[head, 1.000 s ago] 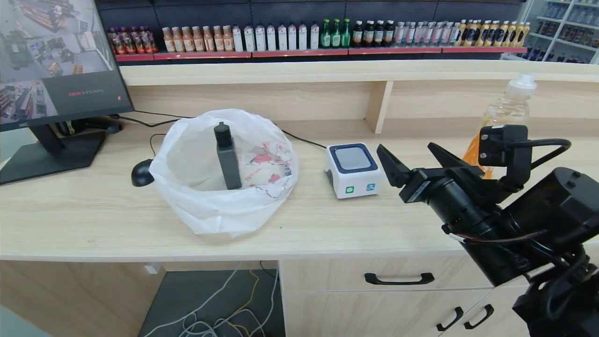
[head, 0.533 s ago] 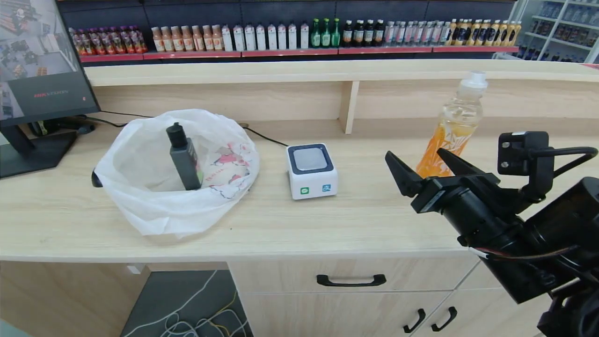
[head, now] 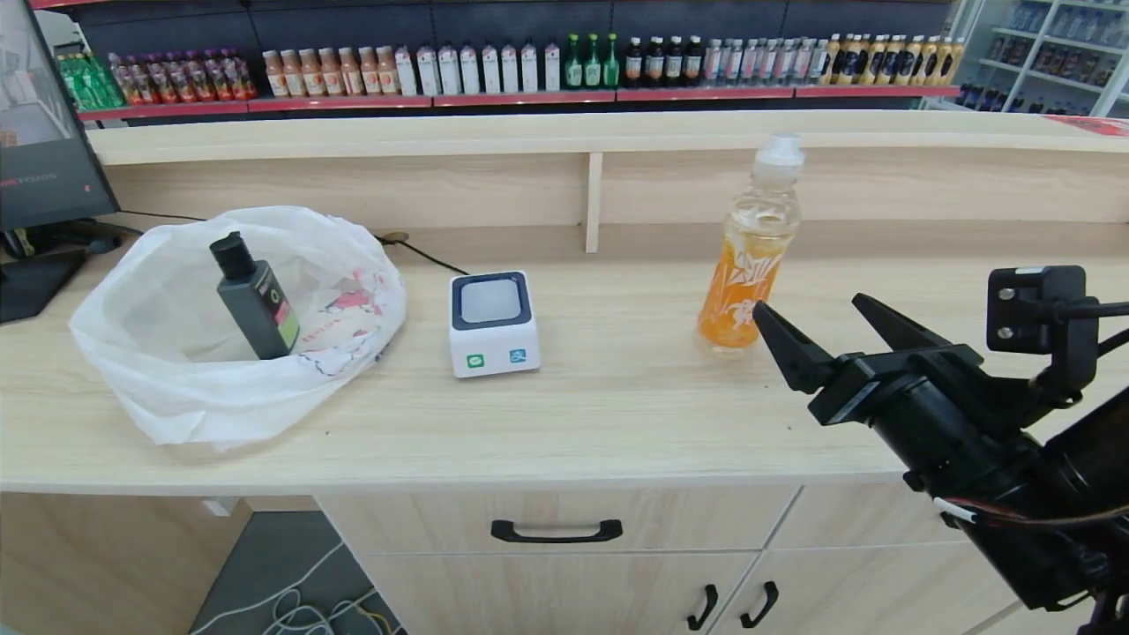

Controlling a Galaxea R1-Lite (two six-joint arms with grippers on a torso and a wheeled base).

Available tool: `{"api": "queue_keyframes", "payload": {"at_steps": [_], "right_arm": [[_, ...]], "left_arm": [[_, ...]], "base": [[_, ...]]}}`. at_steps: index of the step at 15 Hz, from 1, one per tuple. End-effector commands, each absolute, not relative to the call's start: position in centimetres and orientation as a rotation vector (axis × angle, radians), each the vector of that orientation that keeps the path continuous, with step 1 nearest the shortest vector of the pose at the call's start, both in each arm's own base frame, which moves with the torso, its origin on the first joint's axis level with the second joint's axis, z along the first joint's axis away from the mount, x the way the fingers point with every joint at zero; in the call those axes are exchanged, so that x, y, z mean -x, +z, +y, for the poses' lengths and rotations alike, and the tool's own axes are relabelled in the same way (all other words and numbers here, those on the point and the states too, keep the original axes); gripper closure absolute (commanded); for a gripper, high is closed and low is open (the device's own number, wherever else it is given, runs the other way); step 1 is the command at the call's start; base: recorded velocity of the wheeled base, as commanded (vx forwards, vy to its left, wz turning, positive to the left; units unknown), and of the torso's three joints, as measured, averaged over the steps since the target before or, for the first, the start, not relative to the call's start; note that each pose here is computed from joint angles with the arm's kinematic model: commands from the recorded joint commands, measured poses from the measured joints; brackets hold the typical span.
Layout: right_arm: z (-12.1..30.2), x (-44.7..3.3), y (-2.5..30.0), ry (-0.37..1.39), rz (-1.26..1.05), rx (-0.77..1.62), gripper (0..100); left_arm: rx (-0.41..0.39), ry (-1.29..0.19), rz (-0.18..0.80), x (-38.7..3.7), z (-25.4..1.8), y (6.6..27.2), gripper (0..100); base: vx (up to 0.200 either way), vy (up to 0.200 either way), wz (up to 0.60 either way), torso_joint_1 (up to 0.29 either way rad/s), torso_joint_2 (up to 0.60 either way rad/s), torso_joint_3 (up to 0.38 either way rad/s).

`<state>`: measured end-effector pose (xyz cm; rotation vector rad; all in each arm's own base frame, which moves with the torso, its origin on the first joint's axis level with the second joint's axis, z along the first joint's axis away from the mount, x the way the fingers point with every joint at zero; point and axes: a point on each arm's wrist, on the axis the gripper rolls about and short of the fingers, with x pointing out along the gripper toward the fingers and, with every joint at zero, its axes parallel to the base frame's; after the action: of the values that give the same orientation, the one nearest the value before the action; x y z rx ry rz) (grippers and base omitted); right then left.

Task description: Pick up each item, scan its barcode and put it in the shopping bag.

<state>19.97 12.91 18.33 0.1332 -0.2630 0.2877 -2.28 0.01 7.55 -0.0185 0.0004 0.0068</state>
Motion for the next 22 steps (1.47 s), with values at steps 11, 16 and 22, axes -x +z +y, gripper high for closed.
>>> {"api": "queue_keyframes", "payload": {"at_steps": [11, 16, 22], "right_arm": [[14.5, -23.9, 16.0, 0.257, -0.201, -0.068, 0], [14.2, -24.2, 15.1, 0.276, -0.168, -0.064, 0], [12.6, -27.4, 15.8, 0.395, -0.222, -0.092, 0]], "left_arm": [[0.012, 0.008, 0.000, 2.3, 0.0, 7.5, 0], [0.012, 0.008, 0.000, 2.3, 0.0, 7.5, 0], [0.012, 0.008, 0.000, 2.3, 0.0, 7.5, 0]], "base": [[0.000, 0.000, 0.00, 0.000, 0.00, 0.000], [0.000, 0.000, 0.00, 0.000, 0.00, 0.000], [0.000, 0.000, 0.00, 0.000, 0.00, 0.000]]}}
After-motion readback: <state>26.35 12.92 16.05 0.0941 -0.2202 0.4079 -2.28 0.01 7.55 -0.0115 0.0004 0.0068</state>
